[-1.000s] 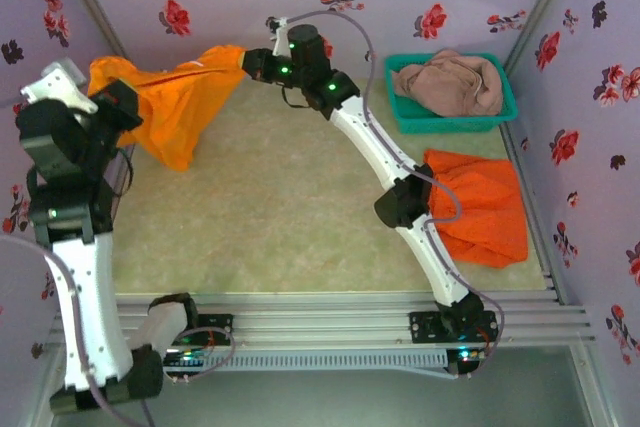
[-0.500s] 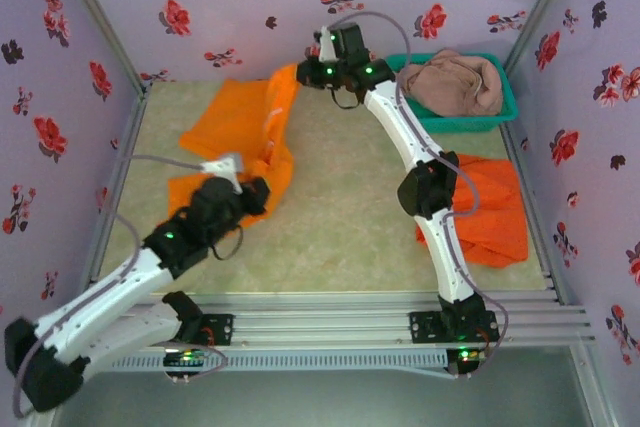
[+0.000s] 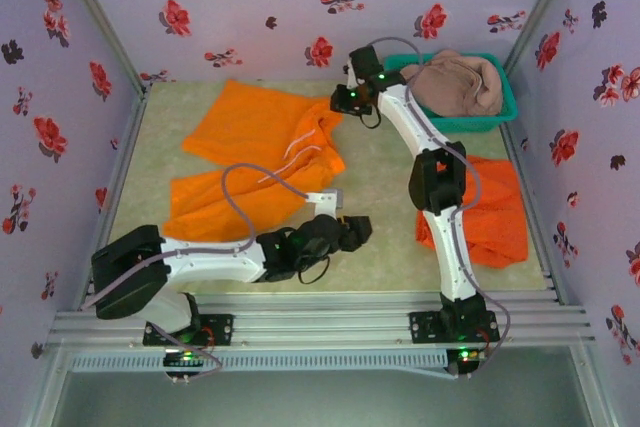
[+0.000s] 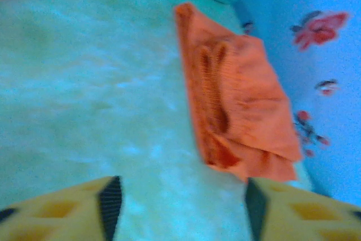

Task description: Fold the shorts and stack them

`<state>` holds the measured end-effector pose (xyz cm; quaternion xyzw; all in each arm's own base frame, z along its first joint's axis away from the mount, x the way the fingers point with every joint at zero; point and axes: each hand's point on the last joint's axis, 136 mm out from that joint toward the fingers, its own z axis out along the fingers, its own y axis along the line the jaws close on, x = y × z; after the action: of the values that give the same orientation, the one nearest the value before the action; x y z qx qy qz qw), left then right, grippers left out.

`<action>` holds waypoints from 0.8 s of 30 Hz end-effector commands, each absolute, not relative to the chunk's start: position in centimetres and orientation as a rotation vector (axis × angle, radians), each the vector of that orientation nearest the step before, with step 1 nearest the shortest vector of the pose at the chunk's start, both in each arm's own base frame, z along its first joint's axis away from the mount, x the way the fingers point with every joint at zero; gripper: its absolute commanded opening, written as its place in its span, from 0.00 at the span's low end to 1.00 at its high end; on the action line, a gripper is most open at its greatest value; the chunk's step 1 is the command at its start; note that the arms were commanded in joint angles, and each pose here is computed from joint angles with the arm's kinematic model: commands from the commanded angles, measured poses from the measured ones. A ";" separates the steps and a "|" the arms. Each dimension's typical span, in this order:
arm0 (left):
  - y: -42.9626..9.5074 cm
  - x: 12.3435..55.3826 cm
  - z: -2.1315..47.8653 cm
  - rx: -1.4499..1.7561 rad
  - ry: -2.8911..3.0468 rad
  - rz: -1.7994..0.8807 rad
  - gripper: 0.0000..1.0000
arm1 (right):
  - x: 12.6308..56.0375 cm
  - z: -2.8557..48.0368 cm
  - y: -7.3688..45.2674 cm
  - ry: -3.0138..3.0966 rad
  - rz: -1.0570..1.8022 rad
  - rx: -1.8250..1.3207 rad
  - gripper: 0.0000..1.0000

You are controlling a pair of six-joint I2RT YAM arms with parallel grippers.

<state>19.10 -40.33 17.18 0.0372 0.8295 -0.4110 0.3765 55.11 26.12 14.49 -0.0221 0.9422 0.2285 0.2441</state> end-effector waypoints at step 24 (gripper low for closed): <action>-11.3 30.2 25.0 -0.461 2.094 -0.754 1.00 | 36.2 15.3 37.5 2.546 0.828 -0.469 0.63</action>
<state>29.60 -10.53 26.78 -0.1896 0.8219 -0.2578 0.4712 36.50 36.62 17.92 -0.1735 0.9103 0.3021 0.2237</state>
